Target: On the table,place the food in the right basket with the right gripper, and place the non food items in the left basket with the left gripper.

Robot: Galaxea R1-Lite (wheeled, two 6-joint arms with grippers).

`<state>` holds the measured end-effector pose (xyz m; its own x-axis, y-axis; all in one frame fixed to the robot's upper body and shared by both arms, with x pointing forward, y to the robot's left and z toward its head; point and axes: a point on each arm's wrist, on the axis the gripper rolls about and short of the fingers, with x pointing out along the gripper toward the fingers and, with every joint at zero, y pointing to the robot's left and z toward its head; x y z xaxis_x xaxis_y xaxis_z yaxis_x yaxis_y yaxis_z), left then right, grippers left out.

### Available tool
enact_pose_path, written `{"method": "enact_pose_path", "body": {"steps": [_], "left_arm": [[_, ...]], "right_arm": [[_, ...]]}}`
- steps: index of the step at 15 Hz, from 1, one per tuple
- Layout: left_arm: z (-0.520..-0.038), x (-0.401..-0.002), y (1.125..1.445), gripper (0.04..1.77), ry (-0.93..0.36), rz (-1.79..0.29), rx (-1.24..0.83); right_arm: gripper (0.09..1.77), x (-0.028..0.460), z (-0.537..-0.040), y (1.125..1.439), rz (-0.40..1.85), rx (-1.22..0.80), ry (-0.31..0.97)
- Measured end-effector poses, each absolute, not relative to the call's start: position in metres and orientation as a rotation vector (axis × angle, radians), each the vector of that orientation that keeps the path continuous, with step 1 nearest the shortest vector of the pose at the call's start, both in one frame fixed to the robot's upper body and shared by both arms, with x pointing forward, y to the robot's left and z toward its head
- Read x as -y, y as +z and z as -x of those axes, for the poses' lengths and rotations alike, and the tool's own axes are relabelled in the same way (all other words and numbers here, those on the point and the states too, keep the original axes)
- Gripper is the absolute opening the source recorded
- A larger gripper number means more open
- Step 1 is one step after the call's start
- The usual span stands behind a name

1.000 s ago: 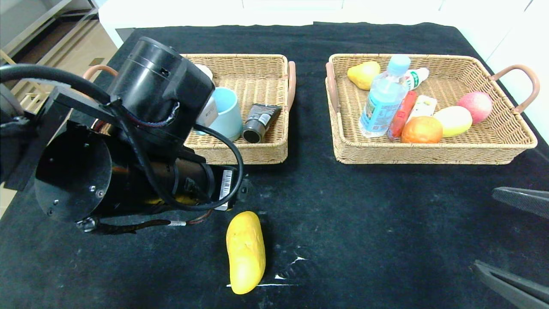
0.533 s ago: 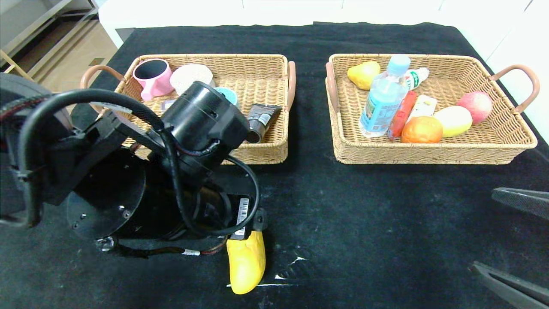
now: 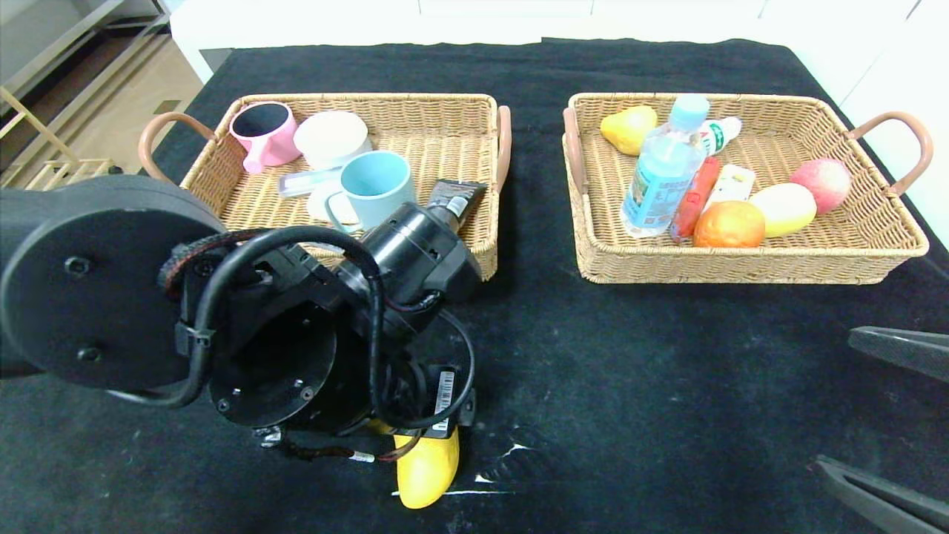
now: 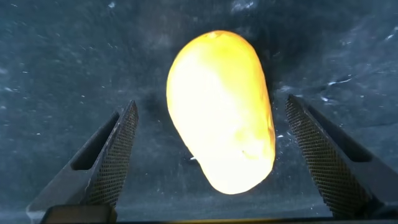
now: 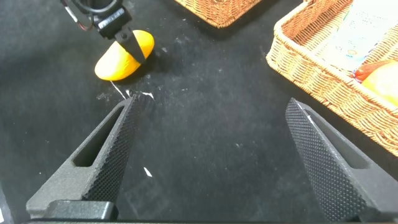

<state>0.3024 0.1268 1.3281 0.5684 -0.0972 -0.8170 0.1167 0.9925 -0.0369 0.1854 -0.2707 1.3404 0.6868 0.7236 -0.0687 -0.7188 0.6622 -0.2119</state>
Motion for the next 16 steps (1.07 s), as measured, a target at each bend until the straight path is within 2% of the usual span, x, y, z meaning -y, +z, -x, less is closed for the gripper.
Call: {"method": "enact_pose_path", "body": {"steps": [6,7,9,11,16], "left_arm": [[-0.304,-0.120,1.314,1.72,-0.115,-0.050,-0.997],[-0.305,-0.120,1.312,1.61,-0.112,-0.054,-0.999],[-0.305,-0.119,1.310,1.26,-0.107,-0.062,-1.003],[-0.306,-0.119,1.309,1.05,-0.104,-0.066,-1.007],[-0.308,-0.117,1.307,0.97,-0.100,-0.065,-1.005]], "right_arm": [[1.71,0.270,-0.186,1.339,0.237,0.017,0.817],[1.71,0.270,-0.186,1.339,0.239,0.017,0.817],[1.71,0.270,-0.186,1.339,0.240,0.017,0.818],[1.71,0.270,-0.186,1.339,0.240,0.017,0.819],[1.71,0.270,-0.187,1.339,0.241,0.016,0.820]]}}
